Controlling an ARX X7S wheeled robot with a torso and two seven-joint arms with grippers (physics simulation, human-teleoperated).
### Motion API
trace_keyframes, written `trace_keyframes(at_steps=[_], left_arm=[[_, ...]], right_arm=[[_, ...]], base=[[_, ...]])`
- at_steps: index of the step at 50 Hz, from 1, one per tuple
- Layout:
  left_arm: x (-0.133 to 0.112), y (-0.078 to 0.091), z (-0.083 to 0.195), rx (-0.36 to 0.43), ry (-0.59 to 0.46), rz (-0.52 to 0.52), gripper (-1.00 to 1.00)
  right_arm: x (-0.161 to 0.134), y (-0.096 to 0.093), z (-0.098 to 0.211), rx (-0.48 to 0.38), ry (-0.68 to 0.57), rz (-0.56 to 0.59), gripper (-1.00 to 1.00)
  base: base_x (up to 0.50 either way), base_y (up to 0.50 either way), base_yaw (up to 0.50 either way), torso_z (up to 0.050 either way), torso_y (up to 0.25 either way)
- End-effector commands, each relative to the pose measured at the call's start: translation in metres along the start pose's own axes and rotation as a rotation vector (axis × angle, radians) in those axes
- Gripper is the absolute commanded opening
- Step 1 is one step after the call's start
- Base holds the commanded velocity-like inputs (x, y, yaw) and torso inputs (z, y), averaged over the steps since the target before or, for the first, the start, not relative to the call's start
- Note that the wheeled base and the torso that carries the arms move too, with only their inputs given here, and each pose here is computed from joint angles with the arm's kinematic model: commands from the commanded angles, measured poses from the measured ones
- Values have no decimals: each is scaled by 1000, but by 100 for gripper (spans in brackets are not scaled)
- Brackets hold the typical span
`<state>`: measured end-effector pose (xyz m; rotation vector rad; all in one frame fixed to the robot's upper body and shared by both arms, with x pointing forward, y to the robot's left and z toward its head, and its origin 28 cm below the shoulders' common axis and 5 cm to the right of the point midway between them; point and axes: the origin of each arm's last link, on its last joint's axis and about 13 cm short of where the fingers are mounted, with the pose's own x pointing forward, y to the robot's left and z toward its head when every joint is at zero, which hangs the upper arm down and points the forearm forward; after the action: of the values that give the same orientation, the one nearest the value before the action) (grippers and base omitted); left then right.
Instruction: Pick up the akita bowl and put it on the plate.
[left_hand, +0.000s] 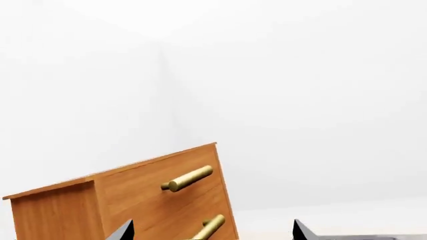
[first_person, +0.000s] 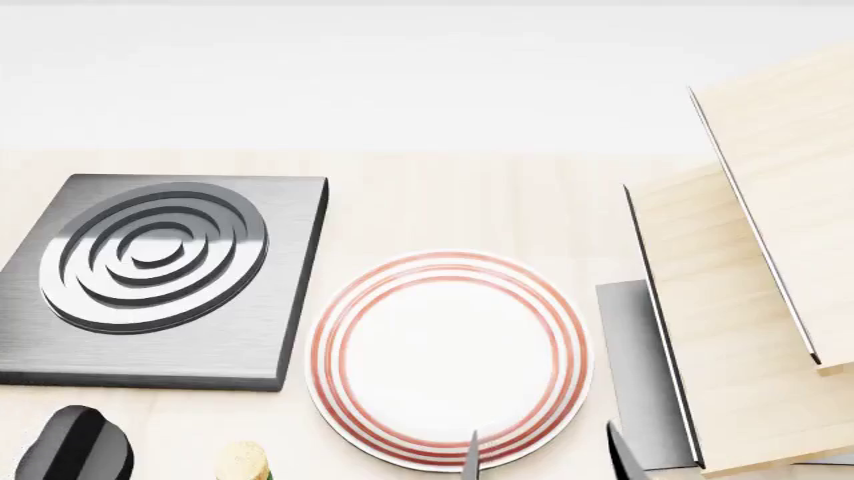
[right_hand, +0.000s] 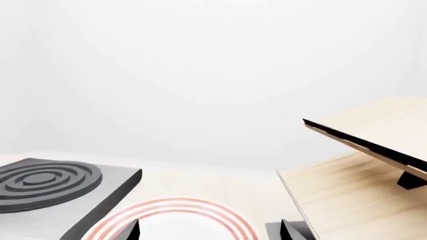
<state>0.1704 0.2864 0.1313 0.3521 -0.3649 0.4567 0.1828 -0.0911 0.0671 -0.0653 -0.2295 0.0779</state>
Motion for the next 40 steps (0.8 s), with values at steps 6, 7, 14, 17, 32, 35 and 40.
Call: trace_keyframes(at_steps=[6, 7, 14, 17, 32, 35, 40], left_arm=[[1, 22, 9, 94, 3, 34, 100], [2, 25, 10, 85, 9, 49, 100], [8, 36, 15, 81, 10, 97, 100], [9, 43, 18, 89, 4, 121, 100], [18, 51, 17, 62, 109, 130, 100], [18, 51, 17, 62, 109, 130, 100], [27, 54, 20, 36, 207, 88, 100]], right_arm=[[-1, 2, -3, -2, 8, 15, 100], [-2, 2, -3, -2, 8, 17, 100], [-2, 3, -4, -3, 12, 18, 100], [-1, 3, -4, -4, 10, 20, 100], [-2, 4, -7, -5, 20, 25, 100], [-2, 4, -7, -5, 20, 25, 100], [-2, 5, -8, -6, 24, 30, 100]], base=[[0, 0, 0, 0, 0], [0, 0, 0, 0, 0], [0, 0, 0, 0, 0], [0, 0, 0, 0, 0], [0, 0, 0, 0, 0], [0, 0, 0, 0, 0], [0, 0, 0, 0, 0]])
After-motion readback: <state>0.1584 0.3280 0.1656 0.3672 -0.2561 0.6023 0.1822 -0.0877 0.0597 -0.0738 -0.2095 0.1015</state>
